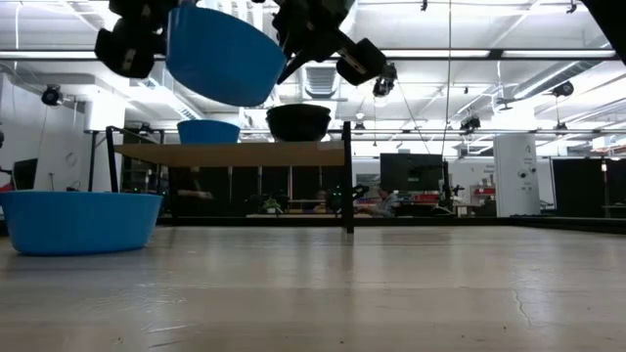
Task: Pick & Place Mini bowls
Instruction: Stack the right blue bowl on top of the blue bowl on the shelf
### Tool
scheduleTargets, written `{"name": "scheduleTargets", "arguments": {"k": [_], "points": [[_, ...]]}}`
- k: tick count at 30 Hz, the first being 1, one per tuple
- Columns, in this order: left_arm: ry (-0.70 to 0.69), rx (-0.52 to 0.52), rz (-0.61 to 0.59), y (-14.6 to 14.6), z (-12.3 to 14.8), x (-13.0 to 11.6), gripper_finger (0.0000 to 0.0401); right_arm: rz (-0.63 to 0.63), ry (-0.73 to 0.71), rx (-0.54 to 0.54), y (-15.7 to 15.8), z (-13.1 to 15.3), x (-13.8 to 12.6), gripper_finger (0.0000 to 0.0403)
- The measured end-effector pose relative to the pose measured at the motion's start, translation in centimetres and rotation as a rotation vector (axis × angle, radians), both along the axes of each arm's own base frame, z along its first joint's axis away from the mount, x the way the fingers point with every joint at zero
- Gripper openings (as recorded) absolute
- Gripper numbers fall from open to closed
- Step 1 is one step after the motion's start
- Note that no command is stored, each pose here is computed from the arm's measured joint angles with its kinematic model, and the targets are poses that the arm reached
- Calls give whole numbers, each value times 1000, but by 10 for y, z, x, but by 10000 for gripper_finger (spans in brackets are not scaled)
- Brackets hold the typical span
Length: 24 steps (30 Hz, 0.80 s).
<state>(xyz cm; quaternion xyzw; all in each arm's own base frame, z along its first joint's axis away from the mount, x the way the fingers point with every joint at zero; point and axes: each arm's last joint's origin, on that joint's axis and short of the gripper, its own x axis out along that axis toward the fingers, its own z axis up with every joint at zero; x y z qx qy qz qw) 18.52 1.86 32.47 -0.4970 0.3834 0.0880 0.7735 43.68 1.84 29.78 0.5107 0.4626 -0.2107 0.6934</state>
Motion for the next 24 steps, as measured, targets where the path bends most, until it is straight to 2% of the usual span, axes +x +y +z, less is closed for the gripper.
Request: {"name": "scheduleTargets", "arguments": {"k": [13,24], "points": [[-21,-20,-51,-12,-12,28,131,-6,20,-4,1,-3,-1,8],[66,-9,-112,-17,-30,42,129,18,8,16,6,-1,-1,8]]}}
